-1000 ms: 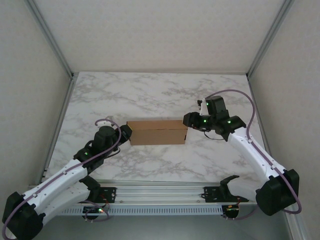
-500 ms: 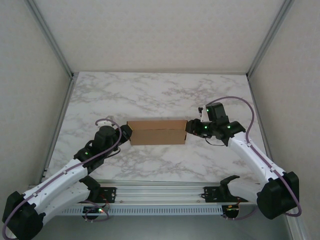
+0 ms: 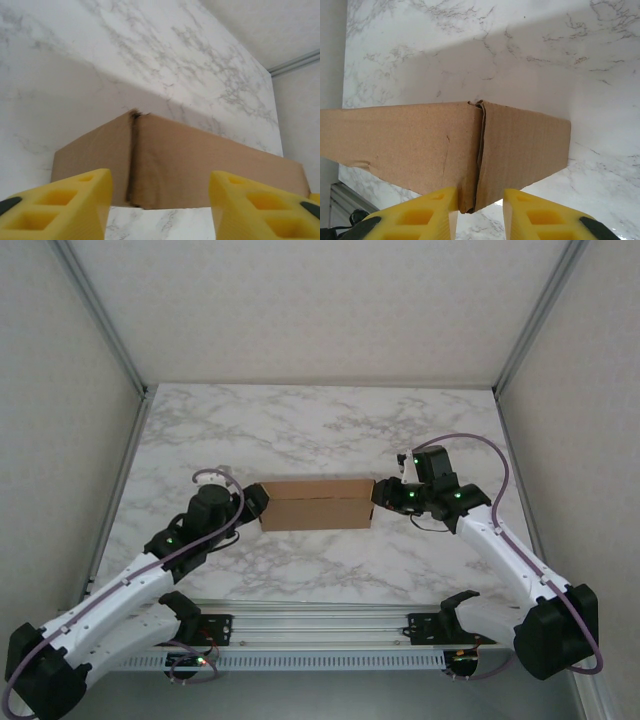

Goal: Fold the paper box

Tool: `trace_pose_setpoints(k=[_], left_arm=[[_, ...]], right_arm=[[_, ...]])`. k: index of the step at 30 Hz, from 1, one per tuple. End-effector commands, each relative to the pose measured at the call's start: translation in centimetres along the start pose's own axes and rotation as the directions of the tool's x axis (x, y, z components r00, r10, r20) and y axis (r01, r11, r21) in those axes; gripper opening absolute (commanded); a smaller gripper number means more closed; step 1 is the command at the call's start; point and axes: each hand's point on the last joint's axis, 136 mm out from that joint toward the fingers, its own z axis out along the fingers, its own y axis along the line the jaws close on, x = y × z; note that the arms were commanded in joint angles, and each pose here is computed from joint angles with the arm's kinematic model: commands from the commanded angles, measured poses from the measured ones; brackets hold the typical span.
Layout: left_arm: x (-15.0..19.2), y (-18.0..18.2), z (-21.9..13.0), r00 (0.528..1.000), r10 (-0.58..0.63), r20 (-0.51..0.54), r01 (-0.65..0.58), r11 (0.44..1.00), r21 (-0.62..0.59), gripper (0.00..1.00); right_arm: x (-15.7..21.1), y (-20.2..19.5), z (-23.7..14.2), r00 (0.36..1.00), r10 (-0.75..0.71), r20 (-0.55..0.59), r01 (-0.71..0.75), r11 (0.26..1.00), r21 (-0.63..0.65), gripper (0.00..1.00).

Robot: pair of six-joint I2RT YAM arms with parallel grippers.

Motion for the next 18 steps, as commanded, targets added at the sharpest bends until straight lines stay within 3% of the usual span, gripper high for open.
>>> trace_pose_setpoints(k=[1, 11, 18], left_arm=[[-2.2, -2.7, -1.7, 0.997, 0.057, 0.043, -0.06, 0.996, 0.06, 0.59], [-2.1, -0.6, -1.2, 0.999, 0.043, 0.023, -0.044, 0.999, 0.016, 0.48], [2.1, 2.0, 0.9, 0.995, -0.064, -0.083, 0.068, 0.997, 0.048, 0.44]], right_arm=[[1.2, -1.6, 0.6, 0.997, 0.051, -0.057, -0.048, 0.997, 0.063, 0.3], [1.4, -1.8, 0.8, 0.997, 0.049, -0.064, -0.045, 0.997, 0.063, 0.29], [1.8, -2.2, 1.2, 0.996, 0.054, -0.074, -0.049, 0.996, 0.068, 0.29]])
